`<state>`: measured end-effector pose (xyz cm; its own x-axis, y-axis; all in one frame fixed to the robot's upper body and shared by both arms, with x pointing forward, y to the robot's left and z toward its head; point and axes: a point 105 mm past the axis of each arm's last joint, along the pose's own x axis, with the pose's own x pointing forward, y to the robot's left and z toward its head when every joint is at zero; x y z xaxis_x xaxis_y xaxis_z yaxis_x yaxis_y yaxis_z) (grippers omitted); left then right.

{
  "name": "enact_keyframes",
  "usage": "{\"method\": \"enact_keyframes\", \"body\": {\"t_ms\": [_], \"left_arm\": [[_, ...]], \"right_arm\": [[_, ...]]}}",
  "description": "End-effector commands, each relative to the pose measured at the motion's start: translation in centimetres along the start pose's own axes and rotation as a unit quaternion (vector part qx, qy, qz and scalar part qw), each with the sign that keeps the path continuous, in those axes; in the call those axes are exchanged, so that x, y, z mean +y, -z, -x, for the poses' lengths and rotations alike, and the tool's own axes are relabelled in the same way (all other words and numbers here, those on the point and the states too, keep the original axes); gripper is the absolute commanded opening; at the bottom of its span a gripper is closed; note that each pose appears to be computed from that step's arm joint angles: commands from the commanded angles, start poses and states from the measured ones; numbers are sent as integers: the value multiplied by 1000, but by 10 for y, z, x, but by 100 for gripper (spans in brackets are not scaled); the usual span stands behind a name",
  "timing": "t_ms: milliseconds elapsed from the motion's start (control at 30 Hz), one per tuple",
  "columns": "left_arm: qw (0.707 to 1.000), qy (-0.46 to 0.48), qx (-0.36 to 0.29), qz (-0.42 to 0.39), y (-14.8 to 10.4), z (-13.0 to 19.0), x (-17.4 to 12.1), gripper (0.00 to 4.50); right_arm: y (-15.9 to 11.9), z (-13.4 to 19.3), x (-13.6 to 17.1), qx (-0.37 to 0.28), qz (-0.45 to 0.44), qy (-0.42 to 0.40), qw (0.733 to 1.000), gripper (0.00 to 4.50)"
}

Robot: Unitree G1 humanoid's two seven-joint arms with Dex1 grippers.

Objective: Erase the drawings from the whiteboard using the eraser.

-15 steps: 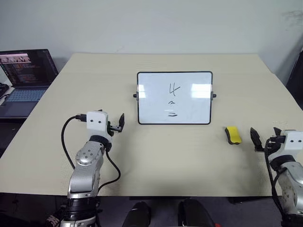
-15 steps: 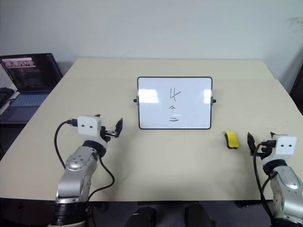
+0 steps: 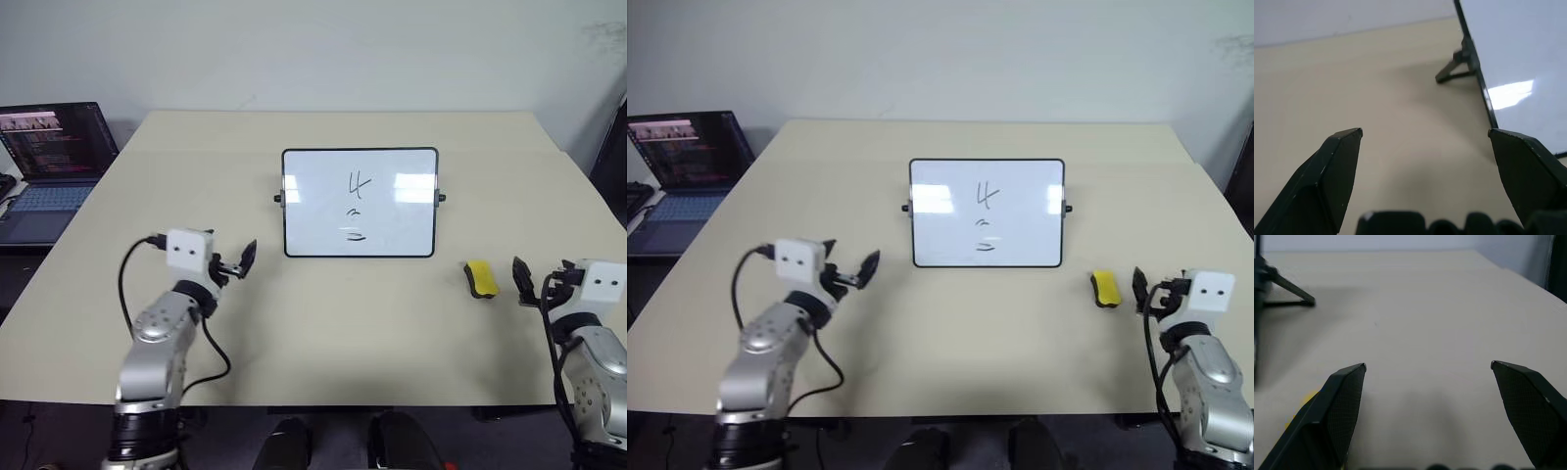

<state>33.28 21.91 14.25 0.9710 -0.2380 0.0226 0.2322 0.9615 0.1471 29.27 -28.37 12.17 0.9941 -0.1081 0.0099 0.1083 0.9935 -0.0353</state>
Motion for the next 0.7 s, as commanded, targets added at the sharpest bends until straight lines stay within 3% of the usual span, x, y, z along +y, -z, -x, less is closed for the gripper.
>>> {"method": "enact_keyframes", "body": {"t_ms": [33, 133, 233, 367, 467, 700], "left_arm": [[995, 85, -45, -6, -39, 2, -6, 450], [969, 244, -29, -34, -59, 3, -40, 450], [940, 333, 0, -68, -67, 5, -49, 450], [864, 492, 37, -100, -70, 25, -94, 450], [840, 528, 42, -120, -67, 28, -105, 450], [840, 525, 31, -134, -60, 10, -110, 450]], "right_arm": [[-16, 4, 25, -15, 0, -24, 1000, 447], [-33, 11, 36, -18, -24, -53, 998, 447], [-42, 20, 45, -15, -33, -60, 998, 447], [-27, 25, 52, 52, -54, -84, 994, 447], [-22, 22, 51, 81, -54, -78, 992, 447], [-19, -5, 45, 115, -44, -59, 991, 447]]}}
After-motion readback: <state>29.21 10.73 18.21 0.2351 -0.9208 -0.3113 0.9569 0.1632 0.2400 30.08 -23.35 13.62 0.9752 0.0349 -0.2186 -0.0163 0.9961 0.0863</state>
